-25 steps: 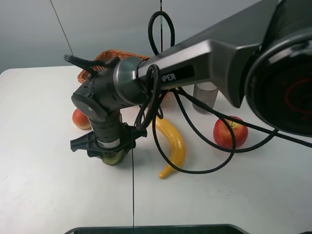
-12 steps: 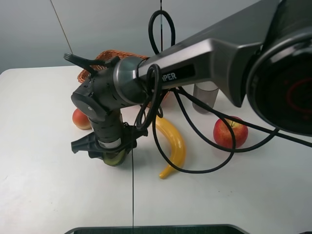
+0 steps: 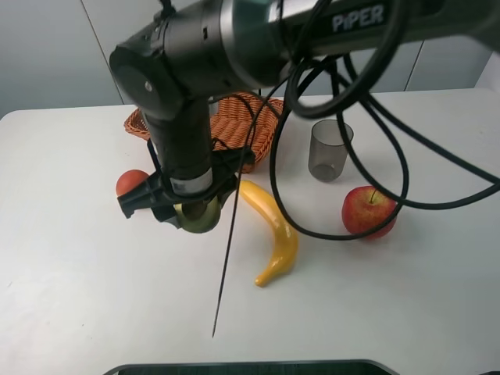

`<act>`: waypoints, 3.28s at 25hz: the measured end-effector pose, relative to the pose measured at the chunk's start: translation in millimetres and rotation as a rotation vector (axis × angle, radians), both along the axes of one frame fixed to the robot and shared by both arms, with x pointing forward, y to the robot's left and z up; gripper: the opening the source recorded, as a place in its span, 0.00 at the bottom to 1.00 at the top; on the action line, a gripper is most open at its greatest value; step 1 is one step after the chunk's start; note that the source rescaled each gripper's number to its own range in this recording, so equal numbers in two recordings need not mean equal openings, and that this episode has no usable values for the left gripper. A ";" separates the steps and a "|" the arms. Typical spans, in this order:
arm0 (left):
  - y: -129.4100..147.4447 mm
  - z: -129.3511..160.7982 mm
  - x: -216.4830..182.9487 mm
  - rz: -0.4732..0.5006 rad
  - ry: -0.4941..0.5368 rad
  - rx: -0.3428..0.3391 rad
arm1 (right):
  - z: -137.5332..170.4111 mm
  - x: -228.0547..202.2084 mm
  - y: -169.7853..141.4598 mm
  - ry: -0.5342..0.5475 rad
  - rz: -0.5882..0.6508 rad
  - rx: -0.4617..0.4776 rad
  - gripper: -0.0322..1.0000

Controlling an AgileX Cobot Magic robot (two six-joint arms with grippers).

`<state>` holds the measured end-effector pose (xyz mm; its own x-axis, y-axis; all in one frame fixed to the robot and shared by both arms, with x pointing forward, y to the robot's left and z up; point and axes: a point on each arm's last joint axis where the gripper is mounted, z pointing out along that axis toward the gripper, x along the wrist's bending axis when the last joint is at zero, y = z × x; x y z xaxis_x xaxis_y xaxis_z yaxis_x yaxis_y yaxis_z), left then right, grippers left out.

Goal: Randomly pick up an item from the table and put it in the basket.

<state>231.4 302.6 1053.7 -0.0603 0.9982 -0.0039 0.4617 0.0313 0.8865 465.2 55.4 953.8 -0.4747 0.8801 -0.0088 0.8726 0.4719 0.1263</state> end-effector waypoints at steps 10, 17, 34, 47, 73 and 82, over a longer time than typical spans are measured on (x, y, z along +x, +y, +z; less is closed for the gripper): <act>0.0 0.0 0.0 0.000 0.000 0.000 | 41.1 53.1 -53.0 -0.011 -0.072 0.082 0.08; 0.0 0.0 0.0 0.000 0.000 0.000 | 48.3 102.4 -71.9 -0.204 -0.128 0.258 0.08; 0.0 0.0 0.0 -0.001 0.000 0.002 | -12.6 153.9 -60.1 -0.470 -0.036 0.355 0.08; 0.0 0.0 0.0 -0.003 0.000 0.005 | -46.2 156.6 -58.5 -0.434 -0.019 0.311 0.08; 0.0 0.0 0.0 -0.001 0.000 0.002 | 61.1 123.2 -91.4 -0.379 -0.044 0.201 1.00; 0.0 0.0 0.0 -0.001 0.000 0.002 | 97.3 69.7 -129.1 -0.348 -0.033 0.224 1.00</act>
